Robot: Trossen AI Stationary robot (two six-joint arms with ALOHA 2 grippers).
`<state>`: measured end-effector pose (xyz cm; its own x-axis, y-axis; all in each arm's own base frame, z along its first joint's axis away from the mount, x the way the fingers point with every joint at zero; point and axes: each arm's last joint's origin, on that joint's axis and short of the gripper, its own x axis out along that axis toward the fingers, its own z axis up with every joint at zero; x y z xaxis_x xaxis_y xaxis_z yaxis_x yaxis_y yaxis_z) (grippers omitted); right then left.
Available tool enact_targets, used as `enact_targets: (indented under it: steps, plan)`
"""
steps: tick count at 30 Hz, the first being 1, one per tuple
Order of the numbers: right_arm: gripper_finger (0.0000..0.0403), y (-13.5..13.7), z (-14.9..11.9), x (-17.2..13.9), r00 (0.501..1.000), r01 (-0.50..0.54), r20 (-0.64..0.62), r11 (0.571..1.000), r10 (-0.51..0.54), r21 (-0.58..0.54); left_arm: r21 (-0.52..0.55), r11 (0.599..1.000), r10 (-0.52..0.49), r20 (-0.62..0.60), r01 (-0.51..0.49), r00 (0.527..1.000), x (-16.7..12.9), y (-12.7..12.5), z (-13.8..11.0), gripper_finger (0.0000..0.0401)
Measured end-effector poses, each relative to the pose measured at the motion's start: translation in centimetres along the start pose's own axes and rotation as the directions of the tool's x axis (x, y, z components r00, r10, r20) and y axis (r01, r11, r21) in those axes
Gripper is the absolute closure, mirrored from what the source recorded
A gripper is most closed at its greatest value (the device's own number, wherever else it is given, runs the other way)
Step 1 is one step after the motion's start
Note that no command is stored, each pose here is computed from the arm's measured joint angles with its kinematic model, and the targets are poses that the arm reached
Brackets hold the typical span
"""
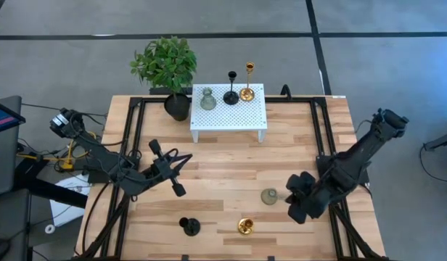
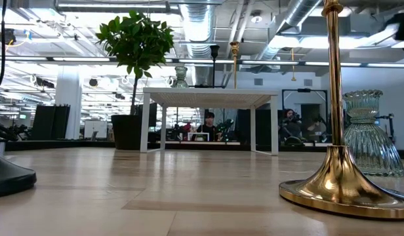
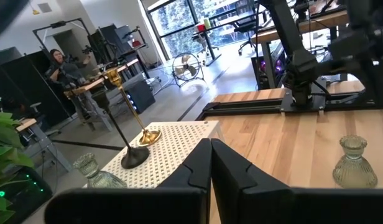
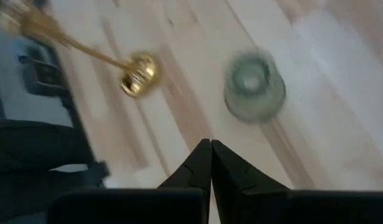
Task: Pick & Place candle stick holders
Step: Put the green glass candle holder on the shelf aligned with the other green glass candle holder
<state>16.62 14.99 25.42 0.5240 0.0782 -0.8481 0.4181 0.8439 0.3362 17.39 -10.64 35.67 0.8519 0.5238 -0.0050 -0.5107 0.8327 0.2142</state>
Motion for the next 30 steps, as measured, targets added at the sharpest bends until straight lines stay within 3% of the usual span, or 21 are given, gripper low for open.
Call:
enact_targets:
  steps: [7, 11, 17, 21, 27, 30]
  plan:
    - [0.0403, -0.6, -2.7, 3.9, 0.995, 0.097, -0.026, 0.994, -0.096, 0.051, 0.0, 1.0, 0.0, 0.0, 0.0, 1.0, 0.0, 0.0, 0.0, 0.0394]
    - [0.0403, 0.1, -3.1, 6.0, 0.993, 0.114, -0.028, 0.993, -0.114, 0.036, 0.0, 1.0, 0.0, 0.0, 0.0, 1.0, 0.0, 0.0, 0.0, 0.0394]
    - [0.0403, -0.1, -3.6, 9.1, 0.974, 0.222, -0.043, 0.975, -0.221, 0.019, 0.002, 1.0, 0.0, 0.0, 0.0, 1.0, 0.0, 0.0, 0.0, 0.0394]
    - [0.0403, -0.6, -3.2, 10.9, 0.958, 0.285, -0.044, 0.958, -0.284, 0.023, 0.002, 1.0, 0.0, 0.0, 0.0, 1.0, 0.0, 0.0, 0.0, 0.0394]
    - [0.0403, -0.1, -1.5, 13.2, 0.978, 0.209, 0.011, 0.978, -0.209, -0.005, -0.002, 1.0, 0.0, 0.001, 0.0, 1.0, 0.0, 0.0, 0.0, 0.0394]
    - [0.0403, -0.5, -0.4, 14.1, 0.972, 0.231, 0.054, 0.973, -0.231, 0.005, -0.003, 1.0, 0.0, 0.001, 0.0, 1.0, 0.0, 0.0, 0.0, 0.0394]
